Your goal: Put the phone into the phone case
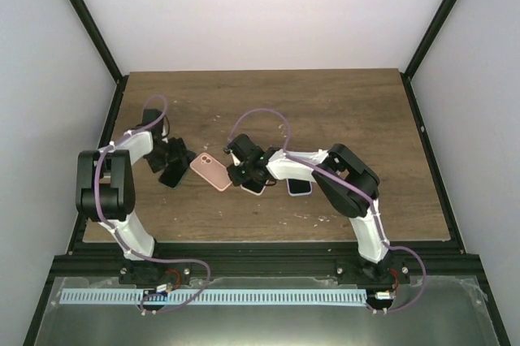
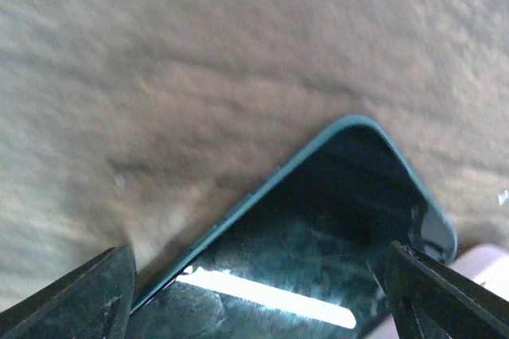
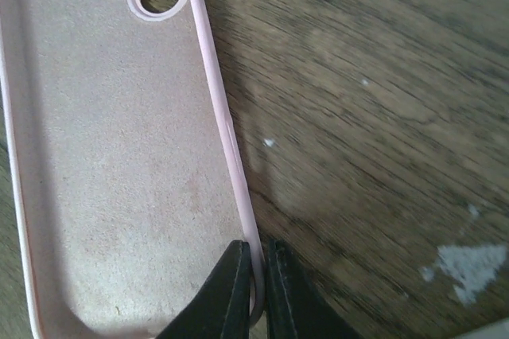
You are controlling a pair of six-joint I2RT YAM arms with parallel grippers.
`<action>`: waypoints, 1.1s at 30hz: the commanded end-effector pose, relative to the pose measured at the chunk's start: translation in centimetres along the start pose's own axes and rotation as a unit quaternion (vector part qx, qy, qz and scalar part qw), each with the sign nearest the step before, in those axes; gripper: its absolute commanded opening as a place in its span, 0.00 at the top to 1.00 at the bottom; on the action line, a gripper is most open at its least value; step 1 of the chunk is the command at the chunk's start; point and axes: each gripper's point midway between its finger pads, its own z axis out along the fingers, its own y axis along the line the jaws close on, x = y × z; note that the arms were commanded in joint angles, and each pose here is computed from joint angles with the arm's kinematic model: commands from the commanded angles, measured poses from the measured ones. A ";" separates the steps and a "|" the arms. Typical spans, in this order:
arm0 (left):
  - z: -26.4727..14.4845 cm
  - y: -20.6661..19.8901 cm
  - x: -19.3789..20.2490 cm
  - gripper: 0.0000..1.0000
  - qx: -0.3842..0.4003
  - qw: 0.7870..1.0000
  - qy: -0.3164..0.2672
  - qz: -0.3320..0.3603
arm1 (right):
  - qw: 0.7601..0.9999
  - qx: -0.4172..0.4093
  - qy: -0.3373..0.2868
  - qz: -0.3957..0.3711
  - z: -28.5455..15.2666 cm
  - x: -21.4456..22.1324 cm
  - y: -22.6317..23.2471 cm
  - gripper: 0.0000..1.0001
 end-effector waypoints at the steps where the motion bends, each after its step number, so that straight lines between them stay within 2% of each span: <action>1: 0.9 0.1 6.0 0.13 0.006 0.996 0.084 -0.030 | 0.999 0.026 -0.009 0.026 -1.7 -0.1 -1.6 0.94; 4: 0.0 -0.7 6.6 0.12 0.016 0.997 0.077 -0.014 | 0.998 0.035 -0.009 0.046 -2.4 0.0 -2.3 0.94; 8: -1.1 -1.2 7.1 0.06 0.017 0.998 0.055 0.017 | 0.996 0.053 0.002 0.075 -2.8 0.5 -3.0 0.96; 15: -0.6 -0.5 7.0 0.06 -0.006 0.998 0.053 0.041 | 0.991 0.039 0.004 0.127 -3.1 0.8 -2.1 0.94; 24: -0.2 -0.9 6.4 0.11 -0.030 0.996 0.050 0.070 | 0.989 -0.021 0.017 0.145 -2.6 1.4 0.8 0.87; 33: 0.8 -1.3 6.0 0.11 -0.055 0.992 0.058 0.096 | 0.991 -0.046 0.000 0.127 -3.8 1.1 2.0 0.78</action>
